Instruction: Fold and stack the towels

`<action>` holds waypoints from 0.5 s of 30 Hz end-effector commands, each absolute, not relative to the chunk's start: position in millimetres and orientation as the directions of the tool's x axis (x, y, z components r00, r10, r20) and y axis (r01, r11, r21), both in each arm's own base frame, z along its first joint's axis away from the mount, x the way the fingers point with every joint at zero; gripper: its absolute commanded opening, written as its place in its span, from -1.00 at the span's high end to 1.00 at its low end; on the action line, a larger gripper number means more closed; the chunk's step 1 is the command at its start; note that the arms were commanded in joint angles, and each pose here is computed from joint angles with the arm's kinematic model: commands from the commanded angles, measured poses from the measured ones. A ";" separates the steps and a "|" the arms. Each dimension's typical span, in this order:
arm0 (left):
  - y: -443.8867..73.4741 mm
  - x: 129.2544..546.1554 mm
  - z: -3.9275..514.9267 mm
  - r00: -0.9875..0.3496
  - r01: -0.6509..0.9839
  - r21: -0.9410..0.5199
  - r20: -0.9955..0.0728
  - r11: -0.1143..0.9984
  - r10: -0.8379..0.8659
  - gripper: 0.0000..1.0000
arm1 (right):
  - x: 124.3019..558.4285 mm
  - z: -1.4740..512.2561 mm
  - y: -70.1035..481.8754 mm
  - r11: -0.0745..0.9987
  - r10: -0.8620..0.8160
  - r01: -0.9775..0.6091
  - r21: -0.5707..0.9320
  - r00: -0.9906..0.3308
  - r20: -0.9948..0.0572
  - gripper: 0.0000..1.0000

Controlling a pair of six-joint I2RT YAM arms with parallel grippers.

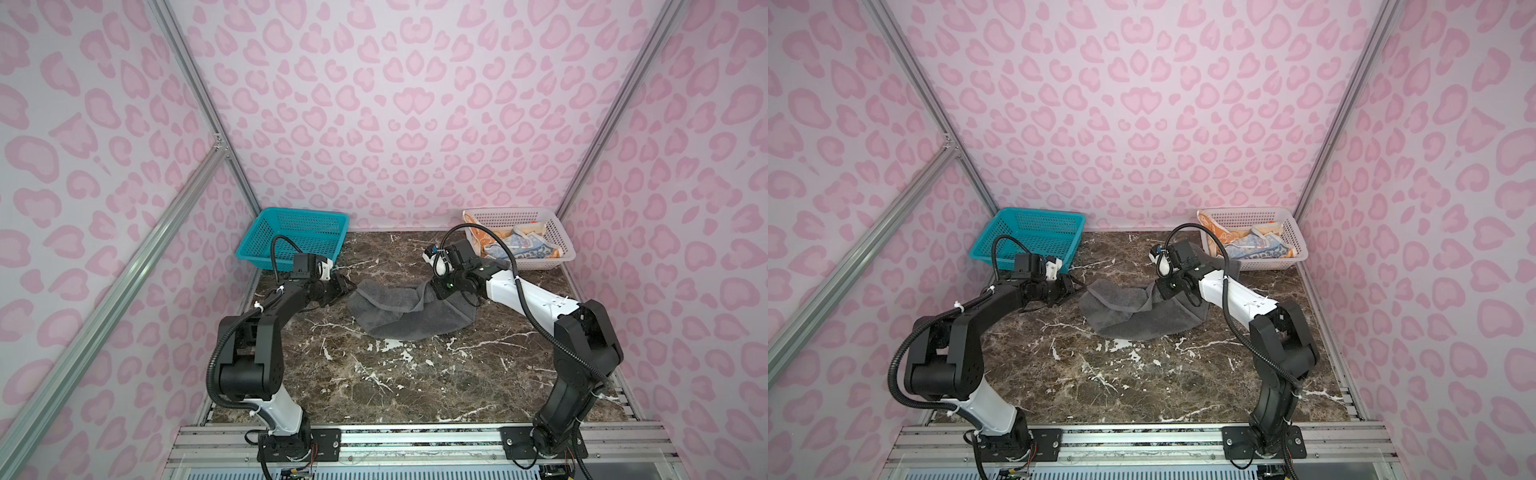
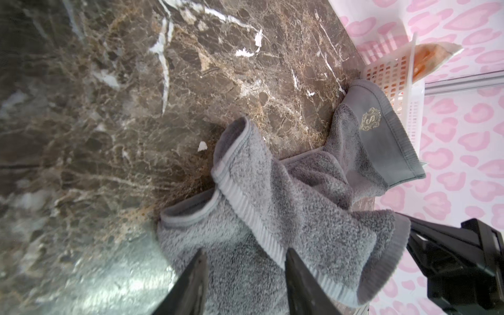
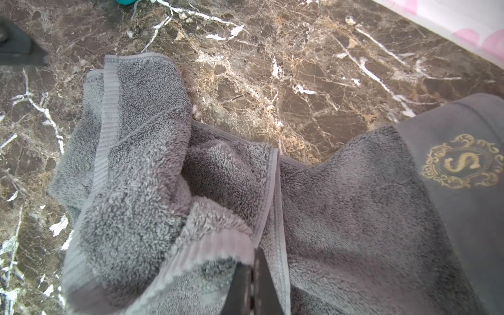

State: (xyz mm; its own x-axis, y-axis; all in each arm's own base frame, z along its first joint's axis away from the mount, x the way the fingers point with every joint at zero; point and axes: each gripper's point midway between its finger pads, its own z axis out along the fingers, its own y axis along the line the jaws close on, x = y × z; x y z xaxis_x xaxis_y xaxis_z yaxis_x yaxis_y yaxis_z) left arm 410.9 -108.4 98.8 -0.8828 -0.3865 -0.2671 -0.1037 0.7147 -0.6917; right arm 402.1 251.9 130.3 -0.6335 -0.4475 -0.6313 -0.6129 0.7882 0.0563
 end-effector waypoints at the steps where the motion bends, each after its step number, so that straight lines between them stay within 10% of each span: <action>1: -114.8 421.0 96.2 -0.893 -0.121 -0.720 -0.222 0.683 -0.392 -0.04 | 404.0 132.7 251.4 0.790 -0.445 -0.611 0.043 -0.621 -0.646 1.00; 15: -140.0 433.9 64.9 -0.927 -0.144 -0.715 -0.144 0.684 -0.347 0.05 | 408.0 135.8 251.6 0.788 -0.454 -0.615 0.024 -0.608 -0.652 1.00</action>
